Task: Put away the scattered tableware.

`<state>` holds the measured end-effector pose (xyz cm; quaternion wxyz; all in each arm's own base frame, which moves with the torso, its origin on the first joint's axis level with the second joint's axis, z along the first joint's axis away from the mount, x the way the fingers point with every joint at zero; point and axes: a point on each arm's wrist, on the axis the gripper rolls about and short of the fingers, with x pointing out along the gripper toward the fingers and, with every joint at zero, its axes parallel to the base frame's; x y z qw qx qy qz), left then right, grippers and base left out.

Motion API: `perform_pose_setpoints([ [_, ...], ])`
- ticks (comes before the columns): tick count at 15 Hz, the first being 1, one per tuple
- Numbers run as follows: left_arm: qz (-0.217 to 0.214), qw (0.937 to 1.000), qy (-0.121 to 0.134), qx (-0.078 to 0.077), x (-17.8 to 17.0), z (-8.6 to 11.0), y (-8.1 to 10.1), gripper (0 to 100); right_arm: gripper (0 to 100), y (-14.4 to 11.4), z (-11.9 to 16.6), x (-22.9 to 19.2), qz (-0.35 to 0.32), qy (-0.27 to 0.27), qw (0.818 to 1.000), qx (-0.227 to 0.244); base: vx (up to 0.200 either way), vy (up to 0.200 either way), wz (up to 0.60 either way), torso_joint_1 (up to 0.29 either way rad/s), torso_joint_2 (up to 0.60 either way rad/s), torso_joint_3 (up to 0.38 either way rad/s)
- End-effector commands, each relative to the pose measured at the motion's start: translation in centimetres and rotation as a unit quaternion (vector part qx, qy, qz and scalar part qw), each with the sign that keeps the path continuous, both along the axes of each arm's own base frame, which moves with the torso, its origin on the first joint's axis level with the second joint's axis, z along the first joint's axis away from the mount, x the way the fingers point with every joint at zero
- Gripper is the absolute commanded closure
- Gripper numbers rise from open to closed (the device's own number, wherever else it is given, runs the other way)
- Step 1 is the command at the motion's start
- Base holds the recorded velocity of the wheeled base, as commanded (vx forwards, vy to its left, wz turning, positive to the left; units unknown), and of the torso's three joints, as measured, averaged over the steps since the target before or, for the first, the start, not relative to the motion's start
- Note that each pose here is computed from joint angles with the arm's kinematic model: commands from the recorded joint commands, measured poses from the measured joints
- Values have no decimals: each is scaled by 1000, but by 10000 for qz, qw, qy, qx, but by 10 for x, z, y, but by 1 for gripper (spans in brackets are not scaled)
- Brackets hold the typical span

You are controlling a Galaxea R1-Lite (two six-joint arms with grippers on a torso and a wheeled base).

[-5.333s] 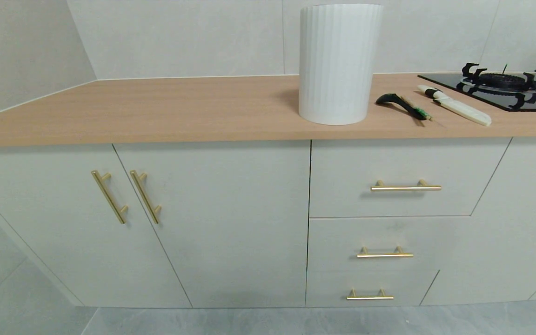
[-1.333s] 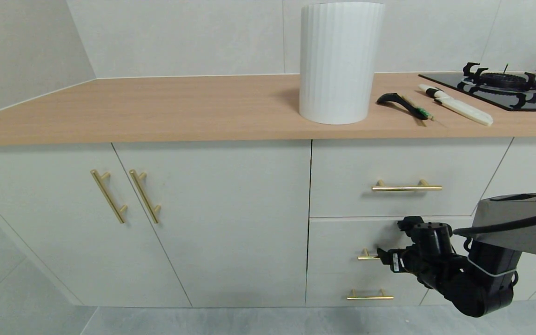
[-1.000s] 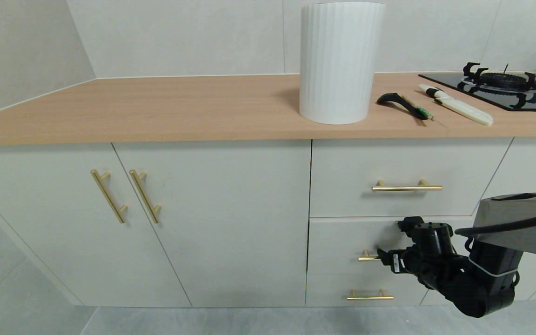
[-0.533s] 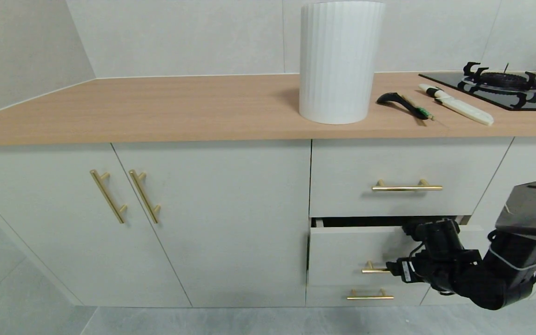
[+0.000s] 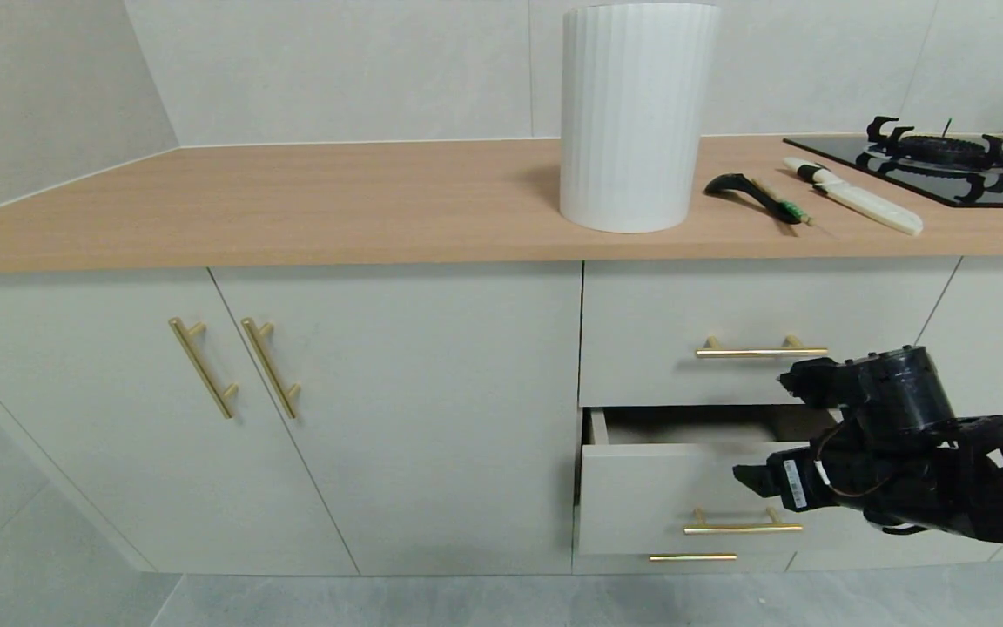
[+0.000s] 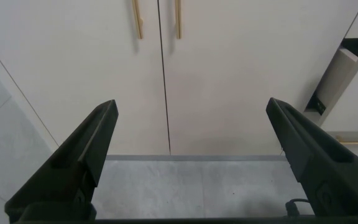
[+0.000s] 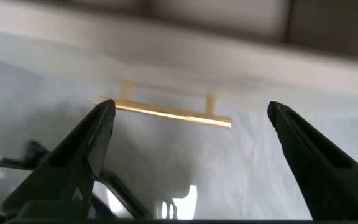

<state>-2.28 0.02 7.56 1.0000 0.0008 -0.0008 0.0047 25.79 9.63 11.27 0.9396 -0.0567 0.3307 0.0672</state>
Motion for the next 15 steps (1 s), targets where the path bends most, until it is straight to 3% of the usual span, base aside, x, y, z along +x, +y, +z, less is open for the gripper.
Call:
perform_pose_setpoints([
  [1, -1, 10000, 1, -1, 0, 0, 0, 0, 0, 2, 24, -7, 56, -500, 9985, 216, 0, 0, 0, 0, 0, 0],
  [7, 7, 10000, 1, -1, 0, 0, 0, 0, 0, 12, -19, 28, -349, -635, 9969, 292, 0, 0, 0, 0, 0, 0],
  [15, -1, 10000, 1, -1, 0, 0, 0, 0, 0, 7, -48, 54, -654, -915, 9928, 404, 0, 0, 0, 0, 0, 0],
])
